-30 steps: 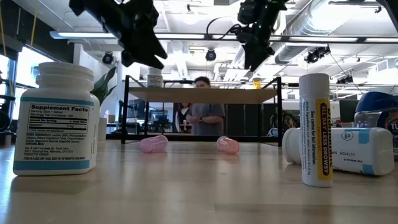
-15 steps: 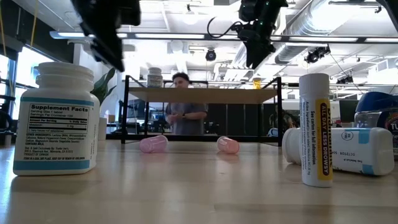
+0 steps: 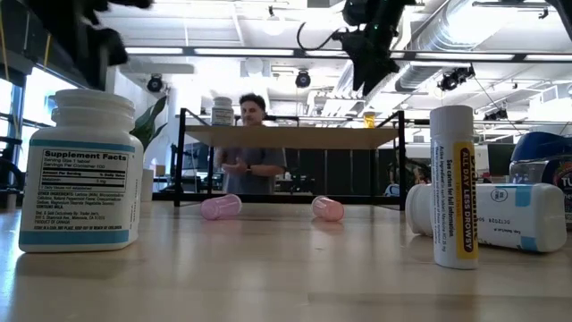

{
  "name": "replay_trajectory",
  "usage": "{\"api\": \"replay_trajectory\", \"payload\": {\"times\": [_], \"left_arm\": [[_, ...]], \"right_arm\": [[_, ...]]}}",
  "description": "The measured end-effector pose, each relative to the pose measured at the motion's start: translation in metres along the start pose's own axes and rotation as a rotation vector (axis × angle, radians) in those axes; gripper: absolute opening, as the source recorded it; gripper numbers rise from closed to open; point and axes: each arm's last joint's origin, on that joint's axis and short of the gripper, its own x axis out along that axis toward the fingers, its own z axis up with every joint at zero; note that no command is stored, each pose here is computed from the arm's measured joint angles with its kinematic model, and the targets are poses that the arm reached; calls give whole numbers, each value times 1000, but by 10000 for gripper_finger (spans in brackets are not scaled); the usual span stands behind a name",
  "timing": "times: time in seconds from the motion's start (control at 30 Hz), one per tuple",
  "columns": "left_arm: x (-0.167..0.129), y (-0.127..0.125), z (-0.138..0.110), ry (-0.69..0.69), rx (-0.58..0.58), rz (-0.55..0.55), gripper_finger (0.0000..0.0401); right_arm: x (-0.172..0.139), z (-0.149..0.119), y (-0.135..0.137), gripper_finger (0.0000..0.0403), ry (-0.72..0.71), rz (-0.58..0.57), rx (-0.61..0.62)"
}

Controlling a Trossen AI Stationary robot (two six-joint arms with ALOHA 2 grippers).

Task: Pick and place medicine bottles onto shelf by color
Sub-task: Put the white pill bottle on the shelf

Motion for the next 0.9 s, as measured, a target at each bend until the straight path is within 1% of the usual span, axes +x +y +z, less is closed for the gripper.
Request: {"api": "replay_trajectory", "payload": {"times": [0.27,0.47,0.63,0.77,0.9], "left_arm": [[-6,-37,-37,11,7,-38,195],[-4,-49,-64,31,-10,-34,195],[-3,-58,-75,29,-21,-34,195],[4,-64,-82,29,-20,-9,195],[16,-75,-85,18,-4,-15,195]], "right_arm": [[-19,-6,25,189,-44,36,1],[-23,-9,41,189,-47,60,-27],[-24,-10,53,189,-44,77,-47],[-24,-12,59,189,-43,87,-48],[-24,-13,65,189,-41,95,-63]]}}
